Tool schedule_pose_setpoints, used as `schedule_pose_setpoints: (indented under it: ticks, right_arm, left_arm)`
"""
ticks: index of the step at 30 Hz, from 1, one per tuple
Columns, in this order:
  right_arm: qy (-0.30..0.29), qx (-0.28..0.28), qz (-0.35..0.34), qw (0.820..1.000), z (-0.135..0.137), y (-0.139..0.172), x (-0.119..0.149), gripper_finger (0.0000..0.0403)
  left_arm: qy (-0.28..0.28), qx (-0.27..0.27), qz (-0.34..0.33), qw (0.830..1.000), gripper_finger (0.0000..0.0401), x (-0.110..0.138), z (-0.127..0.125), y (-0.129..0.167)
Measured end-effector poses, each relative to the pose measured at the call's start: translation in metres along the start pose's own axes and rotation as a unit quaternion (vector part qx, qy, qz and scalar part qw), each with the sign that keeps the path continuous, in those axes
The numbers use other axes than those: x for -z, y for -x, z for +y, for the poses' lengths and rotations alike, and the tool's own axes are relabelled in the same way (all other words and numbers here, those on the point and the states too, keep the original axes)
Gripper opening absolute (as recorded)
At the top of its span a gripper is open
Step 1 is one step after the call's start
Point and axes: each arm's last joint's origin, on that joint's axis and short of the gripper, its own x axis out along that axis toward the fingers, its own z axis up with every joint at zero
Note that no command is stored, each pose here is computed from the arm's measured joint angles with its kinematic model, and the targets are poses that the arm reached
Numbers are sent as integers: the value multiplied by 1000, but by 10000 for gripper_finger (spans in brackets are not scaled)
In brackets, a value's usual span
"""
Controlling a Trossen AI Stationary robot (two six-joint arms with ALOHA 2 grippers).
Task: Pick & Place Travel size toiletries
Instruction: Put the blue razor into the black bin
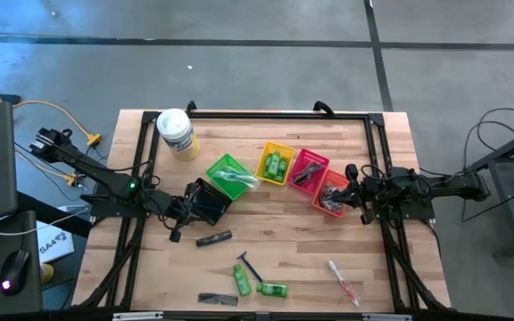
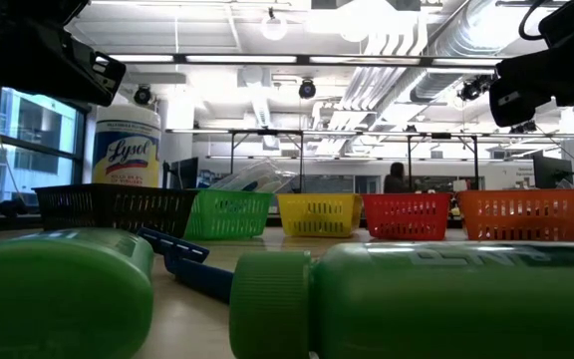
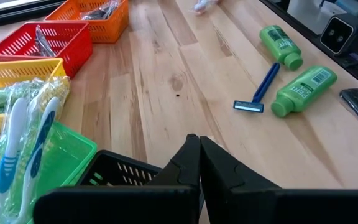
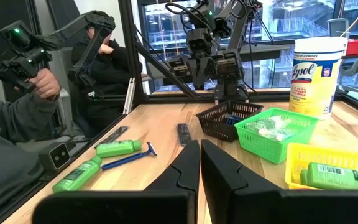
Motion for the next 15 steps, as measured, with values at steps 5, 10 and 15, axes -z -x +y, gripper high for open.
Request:
schedule_pose_setpoints:
  ticks: [5,10,15]
  right_arm:
    - [1,0,0,1000,0,0,0,7]
    - [1,-1,0,1000,0,0,0,7]
    - [-1,-1,0,1000,0,0,0,7]
  left_arm:
    - [-1,0,0,1000,0,0,0,0]
    - [12,0,0,1000,0,0,0,0]
    - [101,0,-1,995,0,-1,0,0]
